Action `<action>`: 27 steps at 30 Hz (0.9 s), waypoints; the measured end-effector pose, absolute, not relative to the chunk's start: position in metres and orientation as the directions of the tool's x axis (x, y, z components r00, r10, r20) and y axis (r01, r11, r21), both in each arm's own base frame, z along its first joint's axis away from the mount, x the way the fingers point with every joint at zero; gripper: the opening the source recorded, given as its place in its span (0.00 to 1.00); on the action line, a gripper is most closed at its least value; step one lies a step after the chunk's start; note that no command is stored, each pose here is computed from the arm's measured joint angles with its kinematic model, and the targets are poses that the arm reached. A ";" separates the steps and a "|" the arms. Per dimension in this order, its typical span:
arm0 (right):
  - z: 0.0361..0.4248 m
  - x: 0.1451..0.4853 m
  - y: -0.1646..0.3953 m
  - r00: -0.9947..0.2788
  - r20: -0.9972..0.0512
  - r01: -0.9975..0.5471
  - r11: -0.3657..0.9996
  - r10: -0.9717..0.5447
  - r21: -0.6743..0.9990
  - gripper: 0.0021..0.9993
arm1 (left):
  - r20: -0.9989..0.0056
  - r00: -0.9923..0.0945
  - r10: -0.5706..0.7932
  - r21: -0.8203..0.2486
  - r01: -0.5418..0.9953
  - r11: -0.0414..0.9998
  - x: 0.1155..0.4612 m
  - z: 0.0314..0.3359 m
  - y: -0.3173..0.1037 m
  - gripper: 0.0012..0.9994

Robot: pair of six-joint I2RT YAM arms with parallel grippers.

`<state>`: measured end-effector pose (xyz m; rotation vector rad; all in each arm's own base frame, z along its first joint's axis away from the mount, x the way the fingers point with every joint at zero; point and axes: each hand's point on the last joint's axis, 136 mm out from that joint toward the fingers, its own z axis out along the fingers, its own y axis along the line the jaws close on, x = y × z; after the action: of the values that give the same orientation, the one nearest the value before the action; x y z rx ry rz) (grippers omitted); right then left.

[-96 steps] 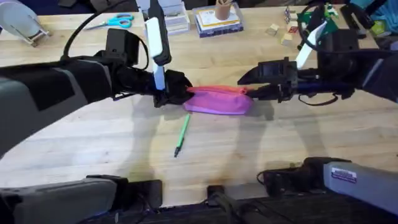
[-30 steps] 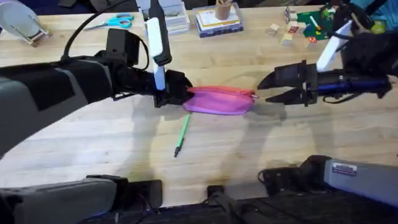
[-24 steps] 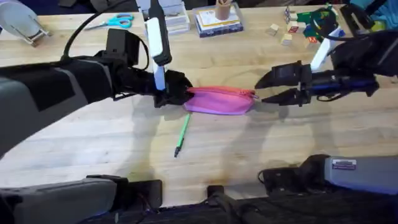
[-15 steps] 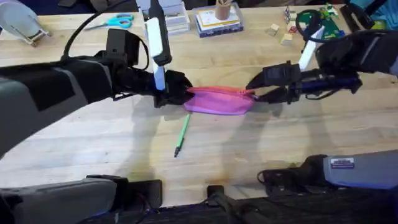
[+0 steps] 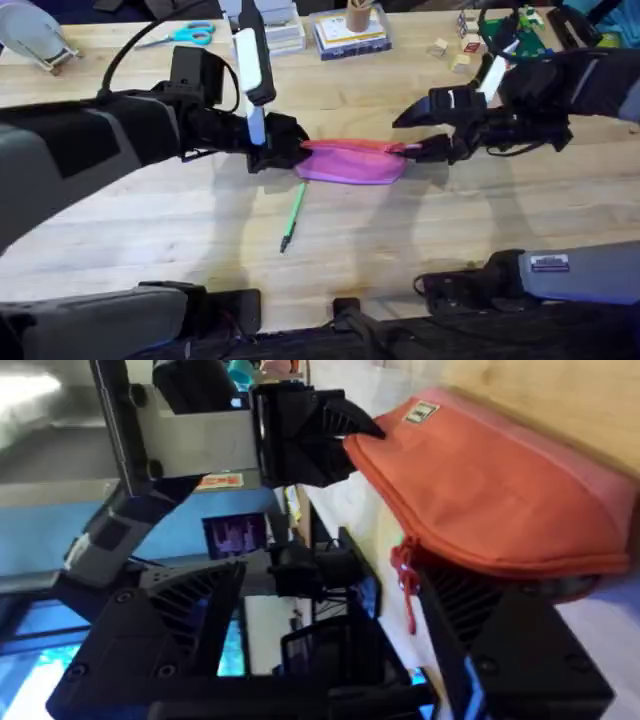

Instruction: Unzip the bag, pick up the pens from the table one at a time and place them inside, then zip the bag closed.

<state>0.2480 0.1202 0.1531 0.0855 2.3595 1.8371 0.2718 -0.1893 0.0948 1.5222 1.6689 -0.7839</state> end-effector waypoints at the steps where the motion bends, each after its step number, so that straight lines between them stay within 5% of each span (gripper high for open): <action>1: 0.154 0.246 0.121 -0.988 -0.068 -0.034 0.241 0.138 0.970 1.00 | -0.837 -0.031 0.546 0.036 0.993 0.112 0.272 0.095 -0.189 0.04; 6: 0.166 0.238 0.124 -0.989 0.001 0.030 0.200 0.145 0.979 1.00 | -0.838 -0.030 0.545 0.037 0.993 0.111 0.271 0.095 -0.189 0.04; 17: 0.215 0.252 0.126 -0.972 -0.202 -0.170 0.232 0.122 0.958 1.00 | -0.838 -0.030 0.545 0.037 0.993 0.111 0.272 0.095 -0.189 0.04; 27: 0.214 0.270 0.112 -0.959 -0.285 -0.232 0.562 0.007 0.794 1.00 | -0.838 -0.030 0.545 0.037 0.993 0.111 0.272 0.095 -0.189 0.04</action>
<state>0.2700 0.1120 0.2142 -0.1868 2.5423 1.3470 0.2716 -0.1895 0.0950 1.5222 1.6686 -0.7859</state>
